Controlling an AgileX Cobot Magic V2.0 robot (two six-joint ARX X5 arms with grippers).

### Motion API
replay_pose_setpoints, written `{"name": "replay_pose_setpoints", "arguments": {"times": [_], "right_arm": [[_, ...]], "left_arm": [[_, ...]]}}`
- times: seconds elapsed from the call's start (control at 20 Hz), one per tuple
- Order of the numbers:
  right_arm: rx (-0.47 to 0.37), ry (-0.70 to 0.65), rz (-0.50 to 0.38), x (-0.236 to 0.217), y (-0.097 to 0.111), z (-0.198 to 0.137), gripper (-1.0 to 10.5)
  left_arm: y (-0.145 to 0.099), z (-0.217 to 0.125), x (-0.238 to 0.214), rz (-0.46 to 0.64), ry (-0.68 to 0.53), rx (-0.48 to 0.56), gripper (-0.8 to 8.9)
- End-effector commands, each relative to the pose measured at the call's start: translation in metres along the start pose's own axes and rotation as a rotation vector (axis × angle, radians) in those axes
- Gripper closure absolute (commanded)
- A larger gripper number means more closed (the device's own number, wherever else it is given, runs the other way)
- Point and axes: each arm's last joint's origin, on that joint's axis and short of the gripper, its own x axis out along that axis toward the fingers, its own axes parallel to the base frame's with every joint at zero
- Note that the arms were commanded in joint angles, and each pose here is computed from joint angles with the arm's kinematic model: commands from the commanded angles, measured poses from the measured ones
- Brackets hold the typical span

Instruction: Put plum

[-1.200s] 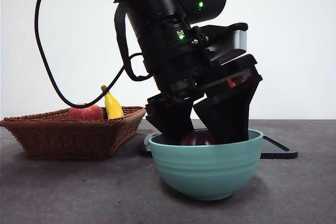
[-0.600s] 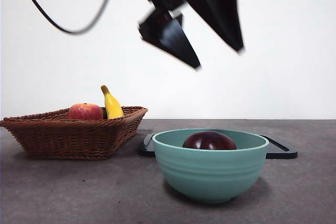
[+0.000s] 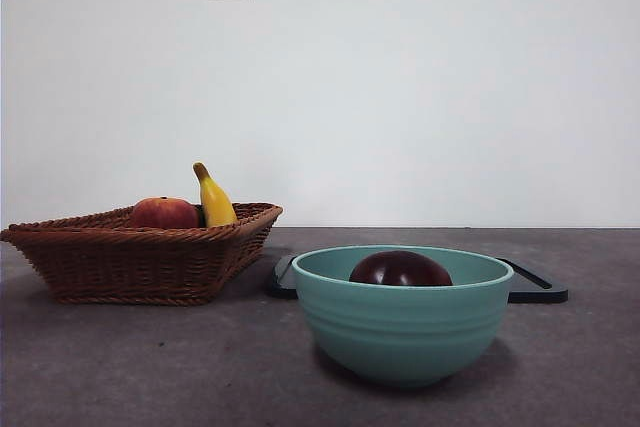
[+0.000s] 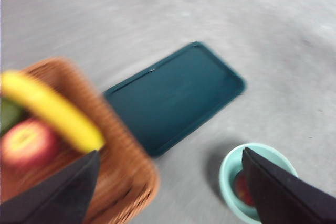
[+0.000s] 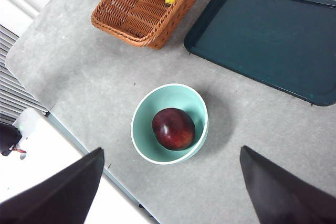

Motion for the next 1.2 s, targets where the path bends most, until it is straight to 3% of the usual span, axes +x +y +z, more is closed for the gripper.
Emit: {"name": "replay_pose_setpoints", "arguments": {"times": [0.05, 0.2, 0.45, 0.6, 0.85, 1.2], "right_arm": [[-0.011, -0.017, 0.002, -0.002, 0.002, 0.005, 5.3], [-0.011, -0.017, 0.002, -0.002, 0.002, 0.005, 5.3], [-0.010, -0.016, 0.002, -0.002, 0.002, 0.005, 5.3], [-0.003, -0.008, 0.003, -0.001, 0.001, 0.004, 5.3], [0.025, 0.026, 0.015, 0.006, -0.002, 0.001, 5.3], [0.126, 0.151, -0.007, 0.070, -0.023, -0.013, 5.3]], "left_arm": [[0.003, -0.012, -0.011, -0.067, -0.007, -0.028, 3.78], [0.002, -0.044, -0.012, -0.135, 0.033, -0.063, 3.78], [-0.003, -0.098, 0.007, -0.358, 0.162, -0.142, 3.79], [-0.003, -0.113, 0.014, -0.373, 0.233, -0.155, 3.80], [-0.003, -0.113, 0.014, -0.387, 0.228, -0.154, 3.80], [-0.003, -0.113, 0.014, -0.387, 0.228, -0.154, 3.80]]}}
